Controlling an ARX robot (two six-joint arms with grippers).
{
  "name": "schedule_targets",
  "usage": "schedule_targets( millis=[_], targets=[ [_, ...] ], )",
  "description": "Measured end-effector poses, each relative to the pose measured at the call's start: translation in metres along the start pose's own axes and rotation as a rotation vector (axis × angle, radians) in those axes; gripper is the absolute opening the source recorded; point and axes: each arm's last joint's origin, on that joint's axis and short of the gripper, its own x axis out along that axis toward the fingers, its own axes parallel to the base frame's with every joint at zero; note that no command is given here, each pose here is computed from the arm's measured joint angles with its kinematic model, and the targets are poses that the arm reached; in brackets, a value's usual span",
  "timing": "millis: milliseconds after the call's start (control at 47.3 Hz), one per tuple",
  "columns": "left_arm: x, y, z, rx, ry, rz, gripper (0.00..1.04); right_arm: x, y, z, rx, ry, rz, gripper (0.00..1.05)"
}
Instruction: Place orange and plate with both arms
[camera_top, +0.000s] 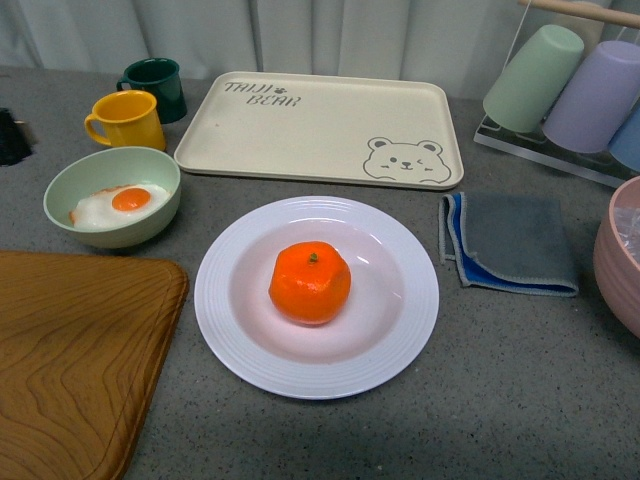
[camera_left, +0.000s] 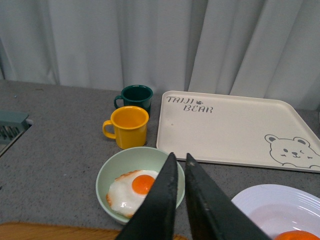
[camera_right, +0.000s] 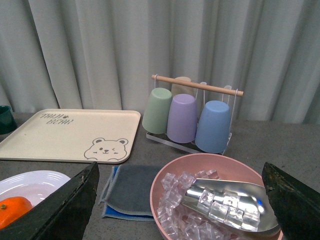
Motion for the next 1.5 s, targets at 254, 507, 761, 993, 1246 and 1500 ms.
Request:
schedule_targets(
  millis=[254, 507, 761, 993, 1246, 1500],
  targets=[
    [-0.024, 0.018, 0.007, 0.005, -0.004, -0.013, 0.04, 0.000, 0.000, 0.000, 0.000, 0.000, 0.000, 0.95],
    [-0.044, 0.031, 0.018, 0.007, 0.004, -0.005, 0.04, 0.000, 0.000, 0.000, 0.000, 0.000, 0.000, 0.95],
    [-0.065, 0.046, 0.021, 0.006, -0.007, -0.021, 0.04, 0.000, 0.000, 0.000, 0.000, 0.000, 0.000, 0.95],
    [-0.076, 0.050, 0.027, 0.005, -0.030, -0.004, 0.04, 0.000, 0.000, 0.000, 0.000, 0.000, 0.000, 0.95],
    [-0.089, 0.050, 0.031, 0.005, -0.043, -0.003, 0.04, 0.000, 0.000, 0.000, 0.000, 0.000, 0.000, 0.95],
    [-0.096, 0.050, 0.031, 0.005, -0.046, -0.002, 0.04, 0.000, 0.000, 0.000, 0.000, 0.000, 0.000, 0.95]
  ],
)
